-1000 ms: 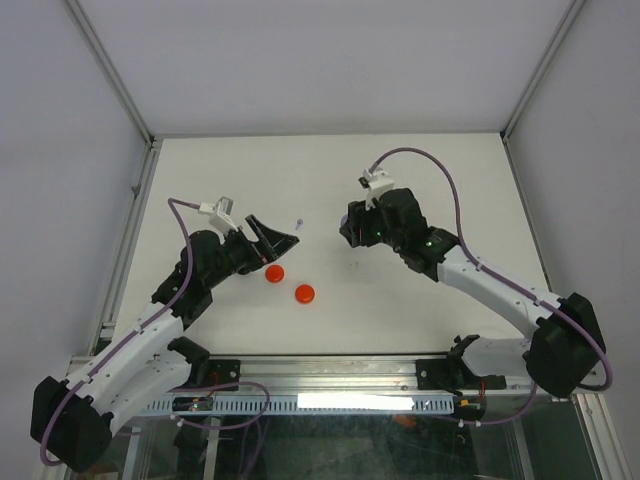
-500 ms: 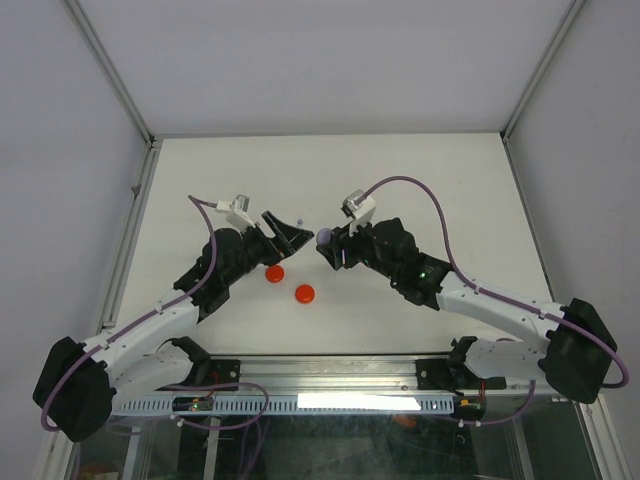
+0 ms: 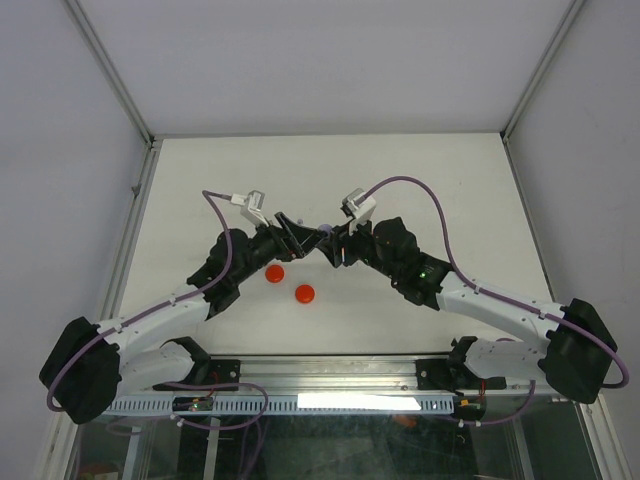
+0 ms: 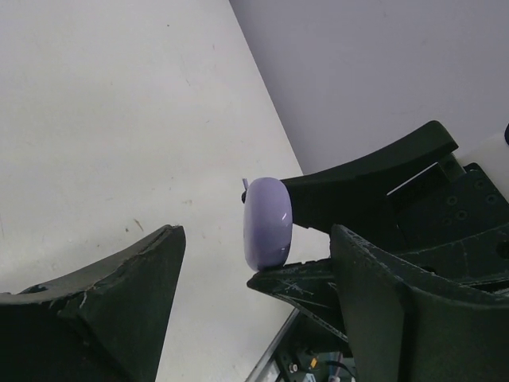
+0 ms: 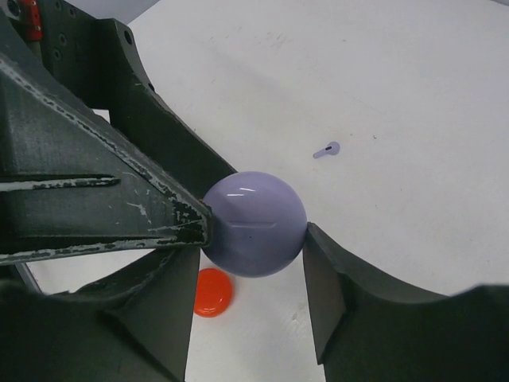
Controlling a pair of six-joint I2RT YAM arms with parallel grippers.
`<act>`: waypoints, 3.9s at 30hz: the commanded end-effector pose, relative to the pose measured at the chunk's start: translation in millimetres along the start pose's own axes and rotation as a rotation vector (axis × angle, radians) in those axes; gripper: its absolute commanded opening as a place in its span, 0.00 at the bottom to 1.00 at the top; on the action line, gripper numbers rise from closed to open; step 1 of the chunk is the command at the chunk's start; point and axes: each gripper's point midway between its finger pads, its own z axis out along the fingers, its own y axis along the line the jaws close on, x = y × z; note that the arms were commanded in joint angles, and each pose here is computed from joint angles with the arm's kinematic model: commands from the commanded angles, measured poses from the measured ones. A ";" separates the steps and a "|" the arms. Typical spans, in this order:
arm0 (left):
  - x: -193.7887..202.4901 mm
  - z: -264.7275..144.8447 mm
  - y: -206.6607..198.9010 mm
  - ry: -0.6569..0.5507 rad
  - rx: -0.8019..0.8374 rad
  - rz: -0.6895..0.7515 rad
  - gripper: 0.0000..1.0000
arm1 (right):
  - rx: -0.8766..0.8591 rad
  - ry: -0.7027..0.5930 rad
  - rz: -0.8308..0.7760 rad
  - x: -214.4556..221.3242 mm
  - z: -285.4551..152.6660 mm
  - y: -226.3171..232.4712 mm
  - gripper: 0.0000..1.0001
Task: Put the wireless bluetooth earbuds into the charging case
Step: Pick up the charging case at the center of the board, then open the charging case.
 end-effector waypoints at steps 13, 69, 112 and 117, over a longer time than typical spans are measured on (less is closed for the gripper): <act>12.9 13.3 -17.2 0.009 0.180 0.126 0.40 | -0.016 -0.136 0.005 -40.7 2.3 7.4 0.48; 40.6 -39.5 -76.8 0.309 0.560 0.690 0.25 | -0.732 0.084 -0.325 -9.8 -67.8 55.0 0.01; 45.4 -57.1 -68.6 0.087 0.660 0.716 0.00 | -0.707 -0.036 -0.170 -38.1 -75.9 65.4 0.39; 50.1 -62.9 -70.3 0.096 0.696 0.750 0.00 | -0.662 -0.047 -0.155 -41.4 -70.0 59.7 0.44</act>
